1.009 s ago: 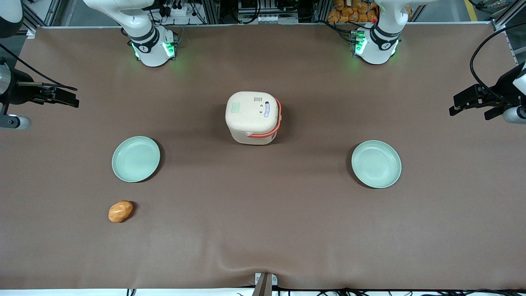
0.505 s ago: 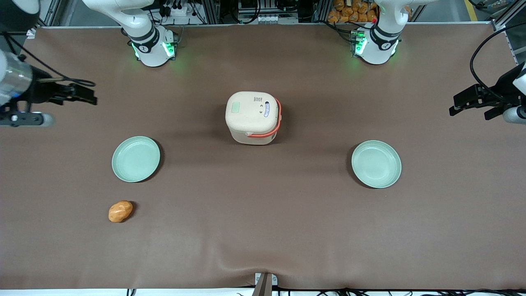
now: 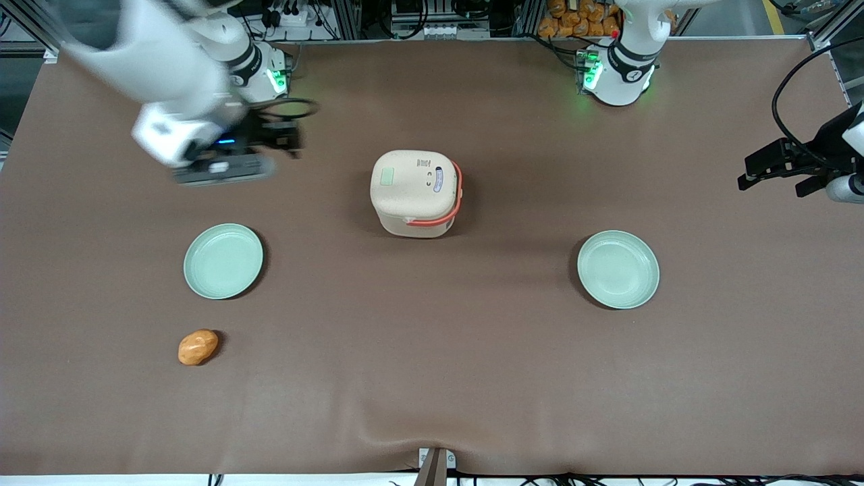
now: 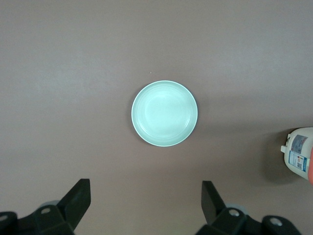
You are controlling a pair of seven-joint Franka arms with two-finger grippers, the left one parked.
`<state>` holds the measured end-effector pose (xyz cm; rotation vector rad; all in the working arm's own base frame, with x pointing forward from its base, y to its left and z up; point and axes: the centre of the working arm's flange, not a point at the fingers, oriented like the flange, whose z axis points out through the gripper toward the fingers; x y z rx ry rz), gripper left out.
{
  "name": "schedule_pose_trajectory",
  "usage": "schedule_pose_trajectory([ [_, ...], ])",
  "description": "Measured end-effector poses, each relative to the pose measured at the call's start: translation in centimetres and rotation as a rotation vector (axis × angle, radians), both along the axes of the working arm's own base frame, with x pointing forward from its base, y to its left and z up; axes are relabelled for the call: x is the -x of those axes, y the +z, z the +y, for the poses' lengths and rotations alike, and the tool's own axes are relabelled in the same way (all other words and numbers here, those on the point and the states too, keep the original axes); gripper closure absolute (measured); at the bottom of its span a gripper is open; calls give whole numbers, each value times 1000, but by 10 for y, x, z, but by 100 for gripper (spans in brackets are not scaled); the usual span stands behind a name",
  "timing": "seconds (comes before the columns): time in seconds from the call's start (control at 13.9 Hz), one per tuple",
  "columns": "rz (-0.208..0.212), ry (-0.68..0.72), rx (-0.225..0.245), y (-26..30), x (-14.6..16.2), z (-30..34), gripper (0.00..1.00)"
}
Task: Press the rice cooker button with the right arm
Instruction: 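Move the right gripper over the white rice cooker's lid button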
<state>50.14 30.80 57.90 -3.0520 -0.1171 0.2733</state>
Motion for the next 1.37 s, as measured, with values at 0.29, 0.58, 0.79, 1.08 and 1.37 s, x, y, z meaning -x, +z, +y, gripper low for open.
schedule_pose_trajectory([
  [0.29,30,48,32,-57,9,64,72],
  [0.58,62,61,60,-109,8,80,90],
  [0.79,90,78,75,-139,17,95,95],
  [1.08,126,81,70,-177,32,115,97],
  [1.37,150,96,71,-202,48,124,99],
])
